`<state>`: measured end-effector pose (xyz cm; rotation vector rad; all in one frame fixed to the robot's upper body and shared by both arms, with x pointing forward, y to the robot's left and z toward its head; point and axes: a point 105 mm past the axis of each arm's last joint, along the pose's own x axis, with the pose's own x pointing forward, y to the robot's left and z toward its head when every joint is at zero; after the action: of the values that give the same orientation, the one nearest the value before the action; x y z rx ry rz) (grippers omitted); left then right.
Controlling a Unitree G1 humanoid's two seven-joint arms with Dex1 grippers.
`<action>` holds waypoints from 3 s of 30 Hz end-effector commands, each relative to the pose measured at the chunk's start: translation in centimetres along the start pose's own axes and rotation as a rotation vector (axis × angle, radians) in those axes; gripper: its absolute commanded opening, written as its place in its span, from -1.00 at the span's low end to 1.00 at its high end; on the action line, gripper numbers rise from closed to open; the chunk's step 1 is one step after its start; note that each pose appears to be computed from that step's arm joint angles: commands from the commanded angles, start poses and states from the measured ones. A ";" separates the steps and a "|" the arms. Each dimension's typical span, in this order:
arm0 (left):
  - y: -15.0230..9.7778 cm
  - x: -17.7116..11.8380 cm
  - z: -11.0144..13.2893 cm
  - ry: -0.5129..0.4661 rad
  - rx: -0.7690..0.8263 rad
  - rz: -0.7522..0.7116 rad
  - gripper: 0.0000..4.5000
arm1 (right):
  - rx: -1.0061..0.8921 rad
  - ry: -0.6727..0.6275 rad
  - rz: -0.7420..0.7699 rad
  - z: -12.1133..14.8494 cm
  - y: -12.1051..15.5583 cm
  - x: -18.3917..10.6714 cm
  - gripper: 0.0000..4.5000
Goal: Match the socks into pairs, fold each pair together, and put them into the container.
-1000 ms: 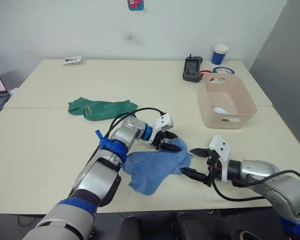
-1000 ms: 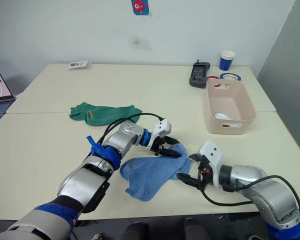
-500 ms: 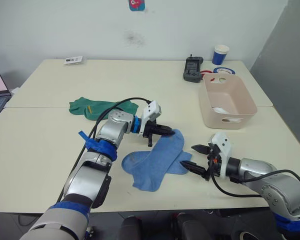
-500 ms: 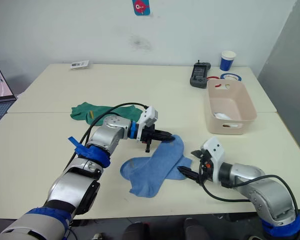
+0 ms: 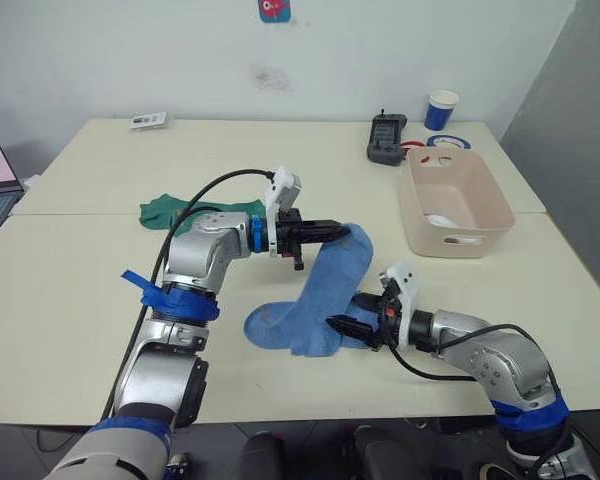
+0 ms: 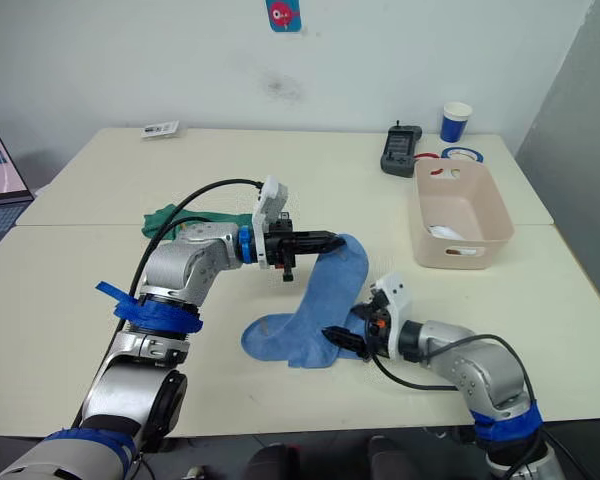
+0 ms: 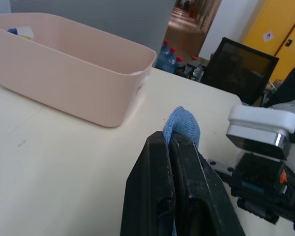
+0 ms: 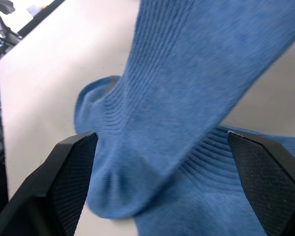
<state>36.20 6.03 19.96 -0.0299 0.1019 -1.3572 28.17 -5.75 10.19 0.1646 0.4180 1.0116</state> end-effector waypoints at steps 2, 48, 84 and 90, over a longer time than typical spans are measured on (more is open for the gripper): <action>0.2 -0.3 1.6 -0.049 0.037 0.028 -0.99 | 0.018 0.003 0.106 0.2 1.8 0.3 1.00; -4.8 -9.9 -8.0 -0.101 -0.082 0.741 -1.00 | -0.009 0.282 0.194 2.2 -5.4 -3.9 -0.09; 0.3 -11.2 -9.5 0.343 -0.044 0.350 -0.27 | 0.024 0.114 0.044 -0.8 2.5 -4.3 -0.26; -0.2 -11.6 -9.3 0.296 -0.071 0.379 -1.00 | 0.037 0.095 0.052 -0.1 2.1 -4.0 -1.00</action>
<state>32.59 17.56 9.67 0.1269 0.4503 -0.9810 24.32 -7.90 10.79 0.1535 0.5660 1.0577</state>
